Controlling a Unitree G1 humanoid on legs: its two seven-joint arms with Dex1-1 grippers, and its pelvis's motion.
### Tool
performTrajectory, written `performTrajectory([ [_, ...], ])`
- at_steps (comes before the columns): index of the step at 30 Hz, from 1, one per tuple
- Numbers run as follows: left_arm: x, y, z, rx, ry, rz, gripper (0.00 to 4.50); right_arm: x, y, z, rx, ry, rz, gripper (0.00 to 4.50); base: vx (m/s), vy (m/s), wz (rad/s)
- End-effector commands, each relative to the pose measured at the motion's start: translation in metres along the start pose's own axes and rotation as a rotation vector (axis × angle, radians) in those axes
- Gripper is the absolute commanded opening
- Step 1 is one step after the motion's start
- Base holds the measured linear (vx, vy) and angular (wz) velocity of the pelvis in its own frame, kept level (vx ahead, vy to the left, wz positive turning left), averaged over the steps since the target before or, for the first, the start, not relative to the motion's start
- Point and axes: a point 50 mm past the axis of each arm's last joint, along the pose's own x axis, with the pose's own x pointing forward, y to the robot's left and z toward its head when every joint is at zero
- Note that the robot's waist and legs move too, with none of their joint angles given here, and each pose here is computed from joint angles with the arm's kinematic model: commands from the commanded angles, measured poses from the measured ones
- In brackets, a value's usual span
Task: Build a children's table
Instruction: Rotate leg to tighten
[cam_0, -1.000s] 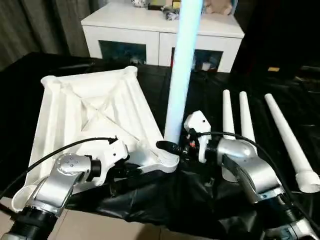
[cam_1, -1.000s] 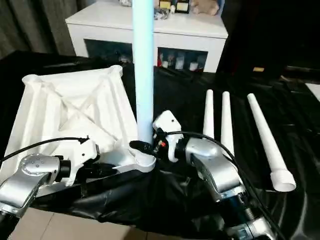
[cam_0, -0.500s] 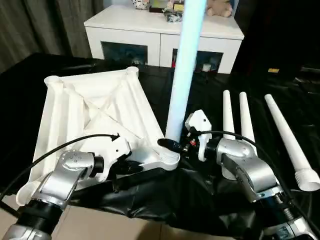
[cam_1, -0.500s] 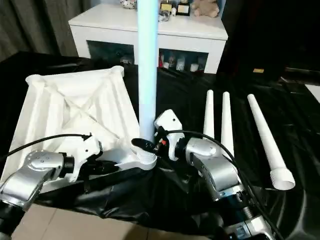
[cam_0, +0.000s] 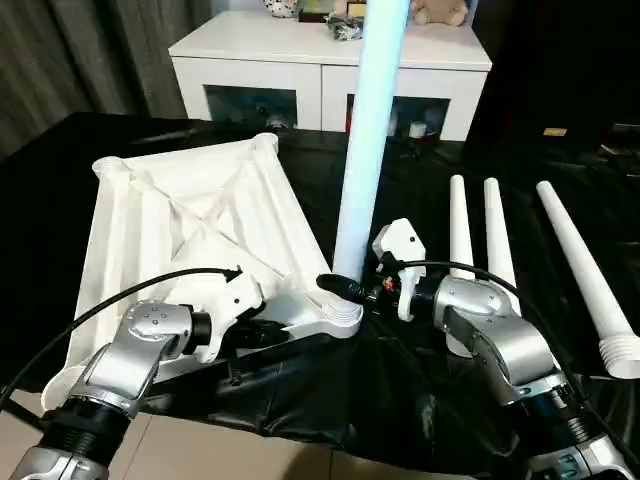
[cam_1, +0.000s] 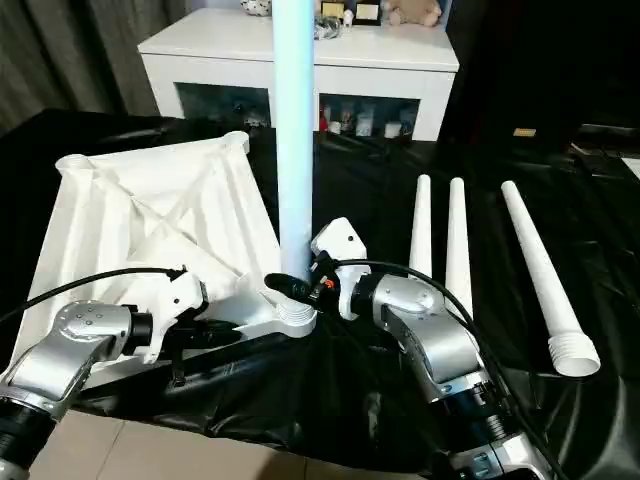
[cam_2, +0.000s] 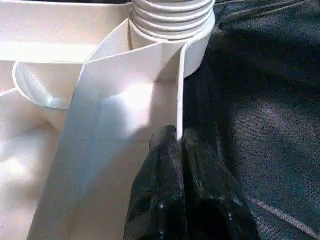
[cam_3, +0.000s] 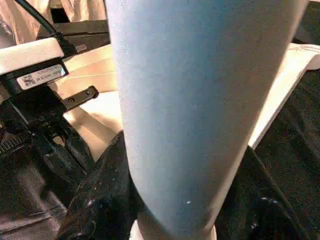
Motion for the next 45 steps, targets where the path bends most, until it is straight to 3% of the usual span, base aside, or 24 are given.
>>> performTrajectory([
  [1, -0.002, 0.009, 0.019, 0.046, -0.079, 0.091, 0.00, 0.003, 0.013, -0.057, 0.125, 0.242, 0.002, 1.82, 0.000, 0.000, 0.00],
  [5, -0.001, 0.008, 0.016, 0.024, -0.071, 0.120, 0.00, 0.006, 0.008, -0.054, 0.135, 0.222, -0.051, 1.81, 0.000, 0.000, 0.00],
  [8, 0.008, 0.008, 0.012, -0.046, -0.071, 0.204, 0.00, 0.012, -0.002, -0.052, 0.137, 0.231, -0.178, 1.81, 0.000, 0.000, 0.00],
  [12, 0.021, 0.013, 0.021, -0.167, -0.080, 0.309, 0.00, 0.027, -0.011, -0.050, 0.189, 0.229, -0.356, 1.81, 0.000, 0.000, 0.00],
  [15, 0.025, 0.015, 0.025, -0.192, -0.073, 0.336, 0.00, 0.032, -0.012, -0.050, 0.193, 0.229, -0.398, 1.81, 0.000, 0.000, 0.00],
  [21, 0.051, 0.020, 0.053, -0.235, -0.054, 0.434, 0.00, 0.037, -0.026, -0.050, 0.305, 0.205, -0.635, 1.81, 0.000, 0.000, 0.00],
  [30, 0.074, 0.007, 0.076, -0.249, -0.055, 0.441, 0.00, 0.049, -0.031, -0.051, 0.416, 0.221, -0.819, 1.81, 0.018, 0.000, 0.00],
  [45, 0.049, 0.024, 0.061, -0.249, -0.015, 0.503, 0.00, 0.061, -0.029, -0.034, 0.408, 0.140, -0.763, 1.81, 0.000, 0.000, 0.00],
])
